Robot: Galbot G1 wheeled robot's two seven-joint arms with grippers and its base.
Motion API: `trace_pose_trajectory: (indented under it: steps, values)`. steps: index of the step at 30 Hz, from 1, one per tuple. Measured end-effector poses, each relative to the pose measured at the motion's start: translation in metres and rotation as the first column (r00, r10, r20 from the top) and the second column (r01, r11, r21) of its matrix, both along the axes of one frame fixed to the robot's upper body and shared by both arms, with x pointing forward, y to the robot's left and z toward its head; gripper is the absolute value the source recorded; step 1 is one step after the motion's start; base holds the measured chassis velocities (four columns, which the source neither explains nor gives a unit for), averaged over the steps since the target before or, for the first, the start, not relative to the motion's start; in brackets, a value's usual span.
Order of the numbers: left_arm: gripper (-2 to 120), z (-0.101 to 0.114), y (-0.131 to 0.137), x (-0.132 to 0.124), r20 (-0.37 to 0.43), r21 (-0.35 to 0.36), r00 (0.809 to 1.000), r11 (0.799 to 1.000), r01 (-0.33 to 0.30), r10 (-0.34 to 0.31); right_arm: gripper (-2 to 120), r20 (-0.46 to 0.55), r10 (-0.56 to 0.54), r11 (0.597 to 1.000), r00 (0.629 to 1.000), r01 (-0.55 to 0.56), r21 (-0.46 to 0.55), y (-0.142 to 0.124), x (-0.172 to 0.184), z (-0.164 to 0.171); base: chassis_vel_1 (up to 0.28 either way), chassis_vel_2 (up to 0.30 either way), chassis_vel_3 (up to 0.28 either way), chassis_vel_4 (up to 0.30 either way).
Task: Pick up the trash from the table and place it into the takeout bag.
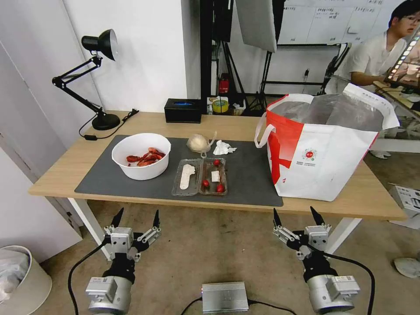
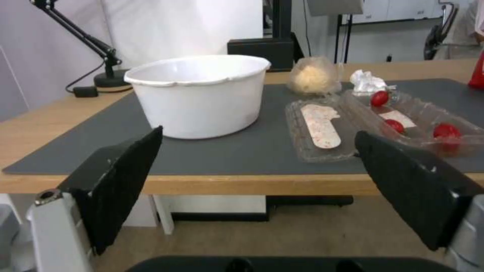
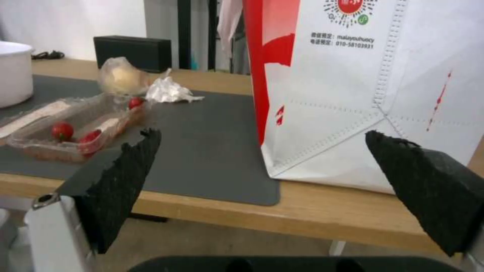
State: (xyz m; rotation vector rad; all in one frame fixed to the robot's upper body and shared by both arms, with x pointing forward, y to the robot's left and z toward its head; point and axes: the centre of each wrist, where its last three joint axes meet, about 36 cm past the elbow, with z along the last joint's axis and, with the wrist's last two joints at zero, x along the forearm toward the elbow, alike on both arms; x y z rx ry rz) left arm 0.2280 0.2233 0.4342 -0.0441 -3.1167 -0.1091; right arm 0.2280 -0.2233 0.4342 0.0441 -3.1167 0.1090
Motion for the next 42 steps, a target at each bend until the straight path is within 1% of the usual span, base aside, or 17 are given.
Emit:
trace_pose_trajectory:
  steps: [32,34,36,37,38,39,40,42]
  values:
    - [100,0.000,0.000,0.001,-0.003,-0.006,1.000,1.000,-0.001,0.001,100,-0.002,0.005,1.000,1.000,-0.005,-0.004,-0.001,0.000,0.000,0.000,0.000,0.000,0.000]
    - [100,0.003,-0.002,0.006,-0.024,-0.032,1.000,0.999,-0.006,0.005,100,-0.013,0.021,1.000,1.000,-0.022,-0.019,-0.006,-0.002,0.000,0.000,0.000,0.000,0.000]
    - [100,0.004,-0.004,0.009,-0.031,-0.042,1.000,0.999,-0.005,0.004,100,-0.021,0.029,0.999,0.999,-0.030,-0.027,-0.008,-0.004,0.001,0.000,0.000,0.000,0.000]
    - [100,0.005,-0.002,0.010,-0.010,-0.033,1.000,0.999,-0.003,0.003,100,-0.040,0.051,0.997,0.998,-0.053,-0.049,-0.016,-0.006,0.002,0.000,0.000,0.000,0.000]
    - [100,0.007,-0.004,0.015,-0.017,-0.055,1.000,0.999,0.000,-0.001,100,-0.059,0.079,0.994,0.995,-0.084,-0.077,-0.023,-0.008,0.003,0.000,0.000,0.000,0.000]
    - [100,0.007,-0.004,0.015,-0.017,-0.055,1.000,0.999,0.000,-0.001,100,-0.059,0.079,0.994,0.995,-0.084,-0.077,-0.023,-0.008,0.003,0.000,0.000,0.000,0.000]
    - [100,0.008,-0.005,0.017,-0.020,-0.060,1.000,0.998,0.002,-0.003,100,-0.051,0.115,0.986,0.992,-0.120,-0.111,-0.026,-0.006,0.004,0.000,0.000,0.000,0.000]
    - [100,0.009,-0.004,0.018,-0.016,-0.066,1.000,0.998,0.001,-0.002,100,-0.055,0.130,0.984,0.990,-0.135,-0.117,-0.029,-0.007,0.004,0.000,0.000,0.000,0.000]
